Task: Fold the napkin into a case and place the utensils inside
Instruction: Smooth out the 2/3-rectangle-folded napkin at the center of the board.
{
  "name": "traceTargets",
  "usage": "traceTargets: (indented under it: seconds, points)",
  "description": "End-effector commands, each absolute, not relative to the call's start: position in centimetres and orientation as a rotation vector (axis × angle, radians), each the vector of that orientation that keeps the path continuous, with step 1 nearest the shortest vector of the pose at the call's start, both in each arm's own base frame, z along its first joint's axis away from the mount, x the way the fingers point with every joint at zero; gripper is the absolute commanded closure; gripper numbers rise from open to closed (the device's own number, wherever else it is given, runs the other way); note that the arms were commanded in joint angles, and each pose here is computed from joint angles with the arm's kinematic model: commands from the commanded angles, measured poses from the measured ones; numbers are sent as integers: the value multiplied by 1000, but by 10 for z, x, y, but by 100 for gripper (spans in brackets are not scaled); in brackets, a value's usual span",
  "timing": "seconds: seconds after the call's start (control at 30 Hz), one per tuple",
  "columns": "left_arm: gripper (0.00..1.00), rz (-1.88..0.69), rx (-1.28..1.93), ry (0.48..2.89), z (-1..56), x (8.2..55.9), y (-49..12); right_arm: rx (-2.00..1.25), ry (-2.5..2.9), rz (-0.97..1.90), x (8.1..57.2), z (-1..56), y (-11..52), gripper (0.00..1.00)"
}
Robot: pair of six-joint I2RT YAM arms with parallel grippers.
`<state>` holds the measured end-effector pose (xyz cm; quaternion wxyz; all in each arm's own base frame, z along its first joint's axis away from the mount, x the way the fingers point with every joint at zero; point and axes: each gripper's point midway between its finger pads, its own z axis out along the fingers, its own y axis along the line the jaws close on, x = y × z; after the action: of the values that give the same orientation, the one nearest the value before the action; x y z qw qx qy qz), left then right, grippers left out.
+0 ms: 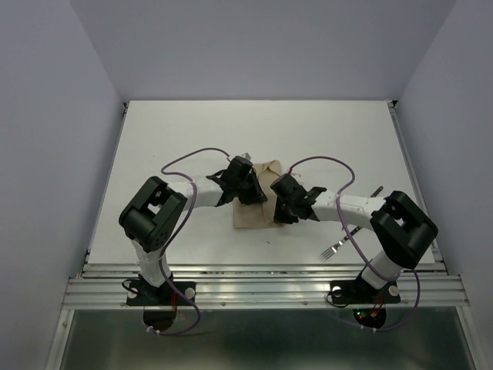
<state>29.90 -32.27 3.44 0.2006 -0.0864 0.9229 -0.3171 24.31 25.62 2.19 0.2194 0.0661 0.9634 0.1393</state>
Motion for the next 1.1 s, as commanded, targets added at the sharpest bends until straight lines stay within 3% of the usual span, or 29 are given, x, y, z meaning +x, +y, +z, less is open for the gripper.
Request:
traceTargets:
  seconds: [0.0, 0.23, 0.43, 0.6, 0.7, 1.07]
  points:
    - [68, -915, -206, 2479, 79, 316, -324, 155, 2716, 278, 225, 2, 237, 89]
    - [57, -882, -209, 2435, 95, 342, -314, 149, 2714, 283, 226, 5, 237, 89]
    - [37, -856, -209, 2404, 103, 373, -305, 150, 2723, 274, 224, 3, 236, 89]
    - [35, -869, -177, 2398, 107, 388, -314, 149, 2723, 260, 224, 5, 234, 89]
    - [26, -877, -155, 2400, 105, 399, -323, 150, 2723, 251, 224, 6, 233, 89]
    - [27, -861, -110, 2410, 96, 420, -336, 170, 2727, 235, 221, 7, 228, 89]
